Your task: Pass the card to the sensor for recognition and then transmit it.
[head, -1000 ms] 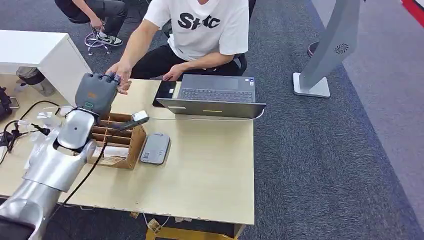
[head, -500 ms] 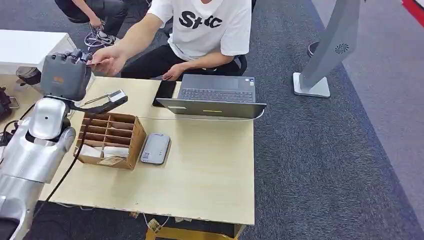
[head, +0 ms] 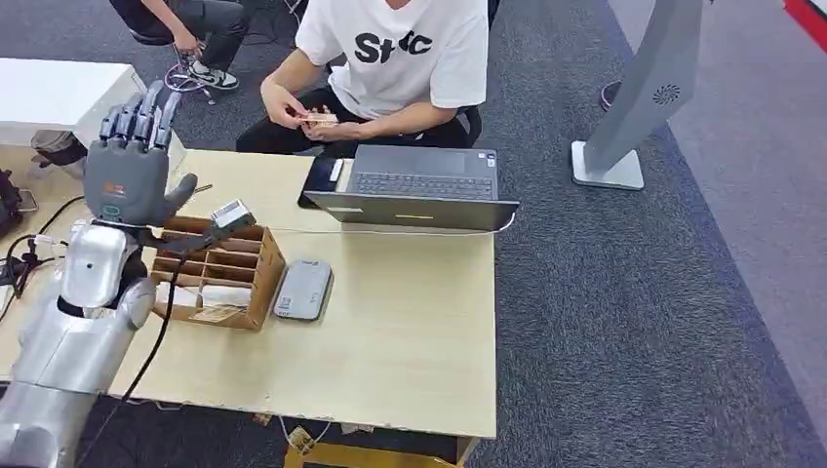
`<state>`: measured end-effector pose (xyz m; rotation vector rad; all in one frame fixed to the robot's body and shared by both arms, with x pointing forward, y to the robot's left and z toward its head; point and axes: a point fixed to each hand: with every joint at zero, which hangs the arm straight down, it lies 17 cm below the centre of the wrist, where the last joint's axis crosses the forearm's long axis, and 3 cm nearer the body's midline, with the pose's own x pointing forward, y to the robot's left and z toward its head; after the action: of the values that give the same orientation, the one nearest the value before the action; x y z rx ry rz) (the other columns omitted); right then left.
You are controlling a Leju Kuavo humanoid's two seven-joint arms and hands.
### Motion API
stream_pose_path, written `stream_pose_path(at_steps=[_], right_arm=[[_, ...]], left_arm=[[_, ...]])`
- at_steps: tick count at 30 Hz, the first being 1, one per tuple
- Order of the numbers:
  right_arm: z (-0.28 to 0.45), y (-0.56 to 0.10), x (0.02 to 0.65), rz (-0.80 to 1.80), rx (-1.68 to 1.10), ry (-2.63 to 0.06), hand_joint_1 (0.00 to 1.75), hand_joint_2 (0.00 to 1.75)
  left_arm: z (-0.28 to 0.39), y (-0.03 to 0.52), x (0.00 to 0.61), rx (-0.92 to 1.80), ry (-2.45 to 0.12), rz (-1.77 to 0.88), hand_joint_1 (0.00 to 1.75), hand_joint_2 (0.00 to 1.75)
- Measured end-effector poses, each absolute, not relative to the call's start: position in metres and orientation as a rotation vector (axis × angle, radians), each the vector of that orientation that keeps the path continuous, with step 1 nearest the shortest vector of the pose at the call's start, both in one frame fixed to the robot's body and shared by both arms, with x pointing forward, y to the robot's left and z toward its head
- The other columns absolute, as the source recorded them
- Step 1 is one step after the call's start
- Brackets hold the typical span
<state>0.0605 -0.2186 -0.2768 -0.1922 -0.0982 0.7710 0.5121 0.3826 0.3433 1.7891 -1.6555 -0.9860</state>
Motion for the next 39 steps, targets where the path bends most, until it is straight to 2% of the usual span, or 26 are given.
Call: stream_pose_path(at_steps=[3, 9, 14, 23, 39], right_arm=[[-0.277, -0.221, 0.06, 0.742, -0.202, -0.088, 0.0, 1.75], [-0.277, -0.22, 0.057, 0.705, -0.203, -0.079, 0.0, 1.75], [-0.277, -0.219, 0.052, 0.661, -0.195, -0.071, 0.0, 1.75], [-0.278, -0.218, 0.049, 0.628, -0.185, -0.065, 0.0, 1.75], [-0.278, -0.218, 0.048, 0.647, -0.187, -0.065, 0.0, 1.75]], left_arm=[[0.316, 0.362, 0.499, 1.61, -1.654, -1.018, 0.0, 1.75], [0.304, 0.332, 0.465, 1.483, -1.706, -1.041, 0.0, 1.75], [0.262, 0.315, 0.432, 1.295, -1.684, -1.154, 0.0, 1.75], [0.217, 0.319, 0.39, 1.242, -1.584, -1.29, 0.0, 1.75], [0.188, 0.344, 0.393, 1.29, -1.436, -1.314, 0.0, 1.75]])
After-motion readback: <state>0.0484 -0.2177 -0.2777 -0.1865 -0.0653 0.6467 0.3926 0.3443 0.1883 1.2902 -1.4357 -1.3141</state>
